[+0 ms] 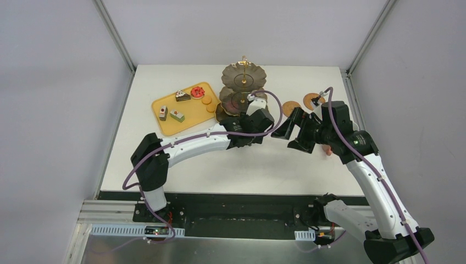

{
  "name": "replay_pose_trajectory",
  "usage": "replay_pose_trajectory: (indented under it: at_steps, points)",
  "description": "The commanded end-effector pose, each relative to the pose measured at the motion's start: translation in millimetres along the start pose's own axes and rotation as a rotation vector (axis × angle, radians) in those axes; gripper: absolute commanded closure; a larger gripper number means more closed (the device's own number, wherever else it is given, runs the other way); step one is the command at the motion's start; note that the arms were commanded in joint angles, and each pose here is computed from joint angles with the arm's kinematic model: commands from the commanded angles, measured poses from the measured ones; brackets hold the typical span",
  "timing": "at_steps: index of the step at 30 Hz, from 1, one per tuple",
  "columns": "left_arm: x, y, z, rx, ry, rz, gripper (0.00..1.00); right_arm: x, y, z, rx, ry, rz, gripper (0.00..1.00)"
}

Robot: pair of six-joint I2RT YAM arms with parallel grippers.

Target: Serve the afternoon tea

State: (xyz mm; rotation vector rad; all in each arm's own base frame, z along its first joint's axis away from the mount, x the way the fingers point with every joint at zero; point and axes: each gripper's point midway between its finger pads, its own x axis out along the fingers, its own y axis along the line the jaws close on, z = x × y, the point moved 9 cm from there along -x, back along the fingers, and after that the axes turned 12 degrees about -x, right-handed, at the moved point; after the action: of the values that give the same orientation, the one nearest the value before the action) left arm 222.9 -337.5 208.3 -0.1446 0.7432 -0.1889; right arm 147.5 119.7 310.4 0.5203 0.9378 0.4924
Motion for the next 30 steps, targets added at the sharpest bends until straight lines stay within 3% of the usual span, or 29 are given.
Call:
replay_pose_trajectory:
  at_steps: [1,17,24,30]
  points:
    - [-32,9,21,-0.026,-0.036,-0.056,0.54,0,-1,1,-0.001,-0.024,0.005,0.01]
    - [-104,50,21,0.004,0.148,-0.064,0.53,9,-3,4,0.008,-0.026,0.009,0.01]
    - [-136,113,26,-0.094,0.158,0.014,0.53,14,-2,11,-0.012,-0.024,0.005,0.01]
    - [-158,155,53,-0.174,0.070,0.091,0.50,16,-1,14,-0.023,-0.015,0.013,0.01]
